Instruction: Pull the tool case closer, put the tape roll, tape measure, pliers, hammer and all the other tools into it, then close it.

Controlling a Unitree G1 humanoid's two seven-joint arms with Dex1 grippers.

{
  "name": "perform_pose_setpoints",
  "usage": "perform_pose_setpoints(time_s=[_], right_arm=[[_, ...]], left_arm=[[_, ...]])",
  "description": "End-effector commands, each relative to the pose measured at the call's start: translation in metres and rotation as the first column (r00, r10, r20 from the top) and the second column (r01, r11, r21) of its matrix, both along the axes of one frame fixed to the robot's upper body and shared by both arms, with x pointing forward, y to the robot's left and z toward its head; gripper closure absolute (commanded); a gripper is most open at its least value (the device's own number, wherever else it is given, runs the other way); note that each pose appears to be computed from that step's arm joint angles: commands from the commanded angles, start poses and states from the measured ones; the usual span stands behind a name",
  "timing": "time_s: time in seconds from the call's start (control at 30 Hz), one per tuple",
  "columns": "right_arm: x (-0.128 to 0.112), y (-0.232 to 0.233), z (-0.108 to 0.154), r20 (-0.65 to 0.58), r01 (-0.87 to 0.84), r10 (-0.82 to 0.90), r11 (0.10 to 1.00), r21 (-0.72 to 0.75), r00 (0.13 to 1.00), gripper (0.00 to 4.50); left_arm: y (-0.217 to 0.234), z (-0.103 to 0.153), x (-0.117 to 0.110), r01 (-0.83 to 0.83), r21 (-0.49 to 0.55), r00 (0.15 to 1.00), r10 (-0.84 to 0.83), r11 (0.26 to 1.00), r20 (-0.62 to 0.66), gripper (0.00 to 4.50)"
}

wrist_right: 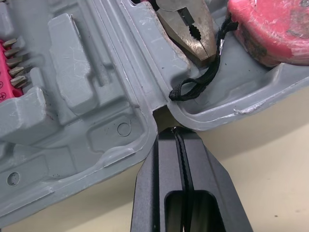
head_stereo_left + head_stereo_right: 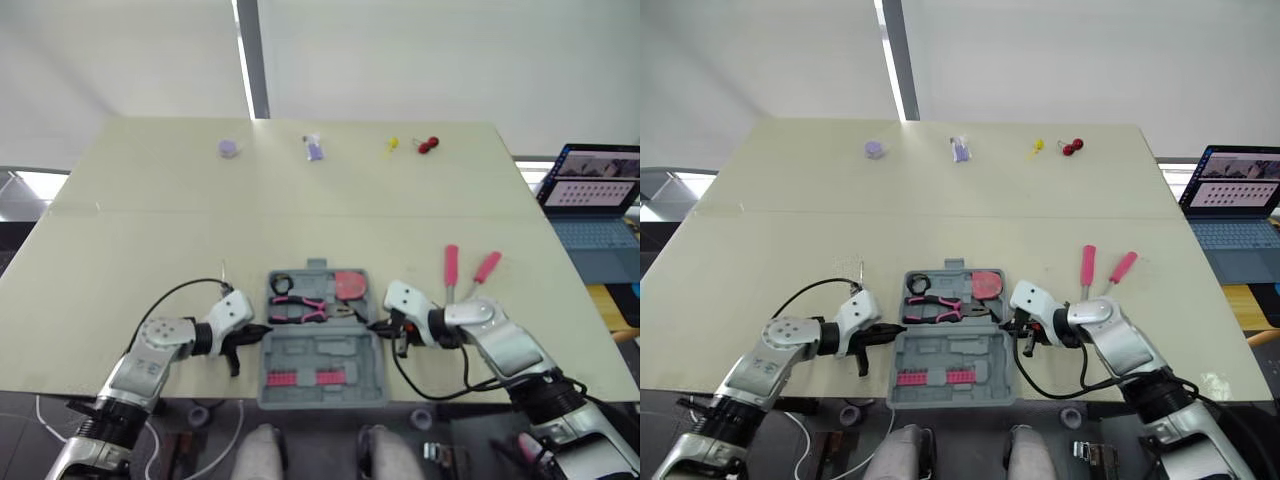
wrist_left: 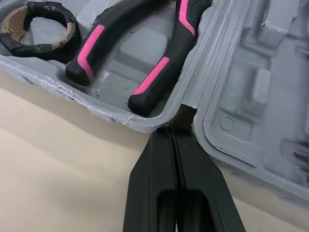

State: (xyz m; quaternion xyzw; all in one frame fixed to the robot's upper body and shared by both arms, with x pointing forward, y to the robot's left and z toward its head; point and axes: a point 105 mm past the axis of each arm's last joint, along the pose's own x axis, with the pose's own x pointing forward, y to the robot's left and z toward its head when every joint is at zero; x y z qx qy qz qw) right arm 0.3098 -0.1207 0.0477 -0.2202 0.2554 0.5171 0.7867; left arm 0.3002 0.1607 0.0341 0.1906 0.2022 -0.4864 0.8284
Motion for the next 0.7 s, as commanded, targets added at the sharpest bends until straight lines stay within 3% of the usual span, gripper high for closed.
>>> perform_pose_setpoints(time_s=[0.03,0.7], right_arm=[[0.007,0.006,0.015,0.065,-0.011,0.009,0.999,0.039,0.998,4.47],[0.019,0.008,0.018,0.096,0.026,-0.03,0.998,0.049,0.995,4.47]], left_arm=[[-0.009,0.008,0.009,-0.001,-0.013,0.998,0.002,1.0,0.063,4.5],[-0.012,0.015,0.026,-0.071,-0.034,0.987,0.075,0.997,0.142,4.5]])
